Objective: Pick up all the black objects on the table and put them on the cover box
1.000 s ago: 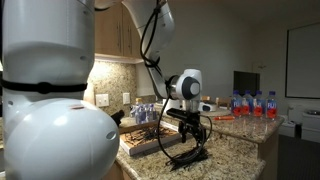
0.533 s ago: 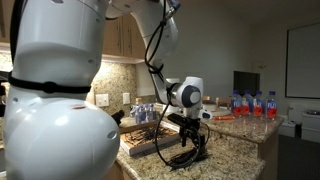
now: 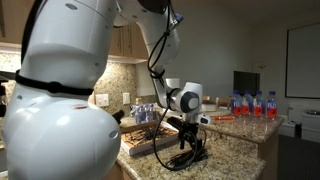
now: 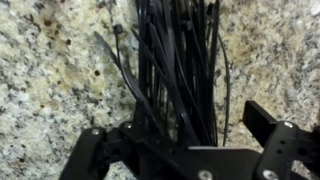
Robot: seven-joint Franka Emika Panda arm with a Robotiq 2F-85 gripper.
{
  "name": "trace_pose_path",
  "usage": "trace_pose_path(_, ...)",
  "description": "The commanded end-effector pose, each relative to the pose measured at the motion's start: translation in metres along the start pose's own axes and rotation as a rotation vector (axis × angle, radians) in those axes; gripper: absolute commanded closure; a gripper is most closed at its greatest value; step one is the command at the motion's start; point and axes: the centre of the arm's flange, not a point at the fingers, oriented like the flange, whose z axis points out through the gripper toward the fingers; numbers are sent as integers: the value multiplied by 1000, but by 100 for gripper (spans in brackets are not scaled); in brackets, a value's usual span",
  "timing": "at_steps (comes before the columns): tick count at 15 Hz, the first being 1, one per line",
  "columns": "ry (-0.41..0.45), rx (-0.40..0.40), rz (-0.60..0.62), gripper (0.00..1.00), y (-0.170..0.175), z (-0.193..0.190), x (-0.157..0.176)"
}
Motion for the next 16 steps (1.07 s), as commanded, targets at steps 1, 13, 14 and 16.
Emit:
trace_pose_path(1, 19, 1, -26, 0, -1, 7, 4)
trace_pose_path(13, 21, -84, -119, 0, -4, -3, 16)
trace_pose_path(14, 16, -89, -121, 0, -3, 0, 16)
trace_pose_path(16, 7, -90, -115, 0, 1, 3, 17)
